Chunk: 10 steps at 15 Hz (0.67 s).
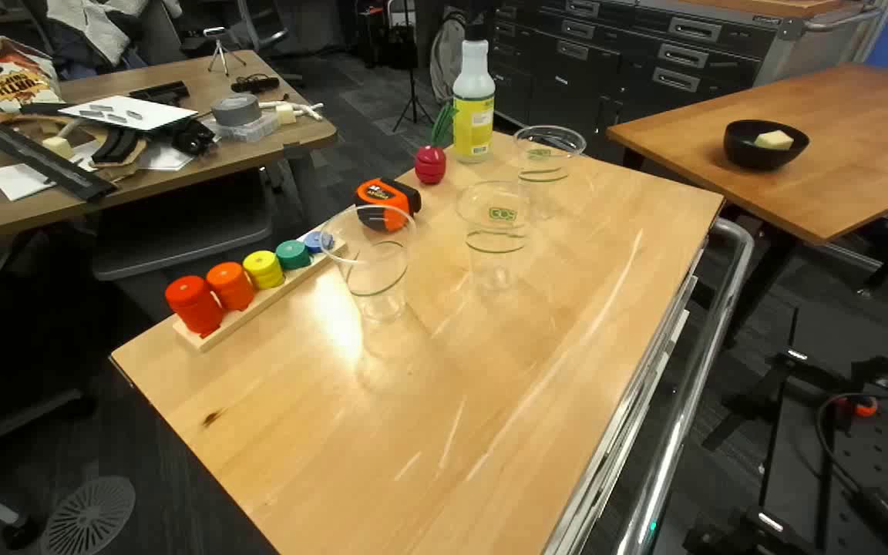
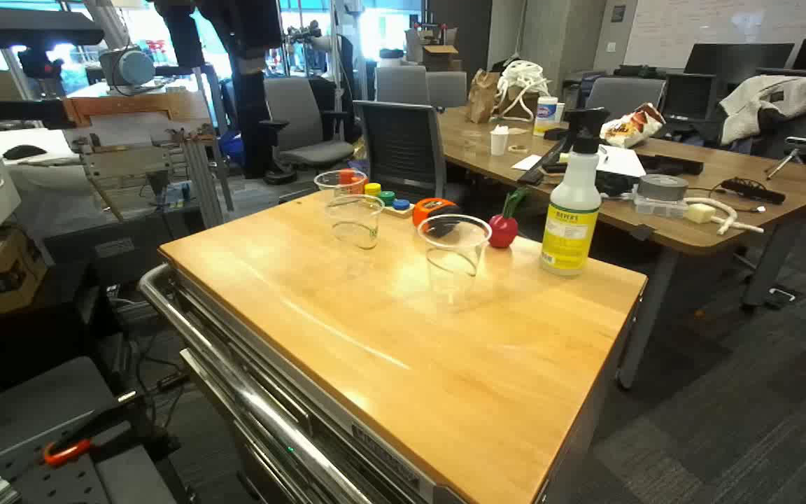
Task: Stack the cups together
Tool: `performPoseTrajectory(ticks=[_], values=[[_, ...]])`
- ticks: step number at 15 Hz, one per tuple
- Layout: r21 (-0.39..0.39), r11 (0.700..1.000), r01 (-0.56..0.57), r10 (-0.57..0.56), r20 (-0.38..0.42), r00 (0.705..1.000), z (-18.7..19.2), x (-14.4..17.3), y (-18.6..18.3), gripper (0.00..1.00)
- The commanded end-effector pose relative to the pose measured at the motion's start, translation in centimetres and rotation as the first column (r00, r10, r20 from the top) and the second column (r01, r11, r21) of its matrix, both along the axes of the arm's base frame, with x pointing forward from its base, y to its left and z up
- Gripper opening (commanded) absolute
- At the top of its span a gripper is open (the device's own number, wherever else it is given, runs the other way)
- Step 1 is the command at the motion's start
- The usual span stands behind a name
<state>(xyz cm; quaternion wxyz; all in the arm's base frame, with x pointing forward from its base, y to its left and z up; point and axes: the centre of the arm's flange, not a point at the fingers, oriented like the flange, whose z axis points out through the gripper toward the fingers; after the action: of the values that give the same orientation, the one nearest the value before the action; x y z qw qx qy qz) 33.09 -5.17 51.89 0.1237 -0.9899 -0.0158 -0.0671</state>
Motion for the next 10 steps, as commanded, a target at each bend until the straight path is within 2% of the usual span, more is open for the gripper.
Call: performPoseTrajectory(ticks=[1, 6, 10], values=[[0.000, 1.000, 0.000, 0.000, 0.004, 1.000, 0.2, 0.0, 0.0, 1.00], [-0.001, 1.000, 0.001, -0.001, 0.015, 1.000, 0.7, 0.0, -0.1, 1.00], [-0.022, 0.999, 0.036, -0.035, 0.031, 0.999, 0.4, 4.1, -2.1, 1.00]])
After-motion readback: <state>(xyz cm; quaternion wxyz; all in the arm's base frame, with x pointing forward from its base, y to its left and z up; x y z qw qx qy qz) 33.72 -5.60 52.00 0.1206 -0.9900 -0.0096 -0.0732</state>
